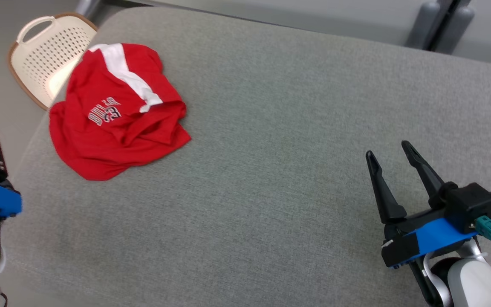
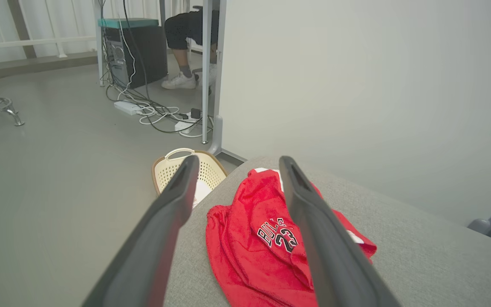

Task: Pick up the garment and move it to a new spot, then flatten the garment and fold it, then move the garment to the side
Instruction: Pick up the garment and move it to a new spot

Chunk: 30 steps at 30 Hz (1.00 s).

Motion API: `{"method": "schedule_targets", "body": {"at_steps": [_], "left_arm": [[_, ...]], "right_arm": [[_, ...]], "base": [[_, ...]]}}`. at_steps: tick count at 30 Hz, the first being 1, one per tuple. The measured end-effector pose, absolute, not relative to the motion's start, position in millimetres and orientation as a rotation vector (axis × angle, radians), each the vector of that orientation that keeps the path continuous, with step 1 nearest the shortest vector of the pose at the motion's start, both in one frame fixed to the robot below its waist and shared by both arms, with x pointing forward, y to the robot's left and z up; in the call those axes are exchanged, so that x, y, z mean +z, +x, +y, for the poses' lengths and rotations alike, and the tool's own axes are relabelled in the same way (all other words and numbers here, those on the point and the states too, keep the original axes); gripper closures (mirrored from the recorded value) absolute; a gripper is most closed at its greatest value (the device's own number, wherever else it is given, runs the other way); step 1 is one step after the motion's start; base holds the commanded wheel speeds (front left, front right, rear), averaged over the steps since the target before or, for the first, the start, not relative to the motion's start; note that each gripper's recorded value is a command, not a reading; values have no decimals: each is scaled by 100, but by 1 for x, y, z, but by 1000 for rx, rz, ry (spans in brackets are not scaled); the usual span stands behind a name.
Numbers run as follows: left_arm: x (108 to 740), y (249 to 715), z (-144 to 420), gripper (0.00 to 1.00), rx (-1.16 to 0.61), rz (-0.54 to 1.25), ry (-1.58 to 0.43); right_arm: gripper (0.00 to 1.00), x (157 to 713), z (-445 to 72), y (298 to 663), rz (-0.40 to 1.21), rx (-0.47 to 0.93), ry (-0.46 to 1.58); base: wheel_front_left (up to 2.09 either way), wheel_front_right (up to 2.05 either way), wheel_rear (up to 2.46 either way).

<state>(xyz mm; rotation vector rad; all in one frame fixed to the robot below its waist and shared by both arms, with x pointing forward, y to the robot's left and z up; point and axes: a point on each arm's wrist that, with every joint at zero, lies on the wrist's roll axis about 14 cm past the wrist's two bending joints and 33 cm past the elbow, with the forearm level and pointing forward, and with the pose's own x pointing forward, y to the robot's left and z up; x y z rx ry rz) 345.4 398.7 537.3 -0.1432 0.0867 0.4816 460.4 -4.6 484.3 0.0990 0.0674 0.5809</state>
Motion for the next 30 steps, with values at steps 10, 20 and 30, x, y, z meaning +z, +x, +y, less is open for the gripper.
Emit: {"method": "schedule_targets", "body": {"at_steps": [10, 20, 30], "left_arm": [[469, 416, 432, 0, 536, 320, -278], [348, 441, 420, 0, 552, 683, -320], [323, 441, 403, 100, 543, 848, -453]], "right_arm": [[0, 448, -31, 487, 70, 517, 111], [0, 408, -90, 490, 138, 362, 84], [0, 413, -109, 482, 140, 304, 80]], "base": [[0, 0, 0], [0, 0, 0], [0, 0, 0]]}}
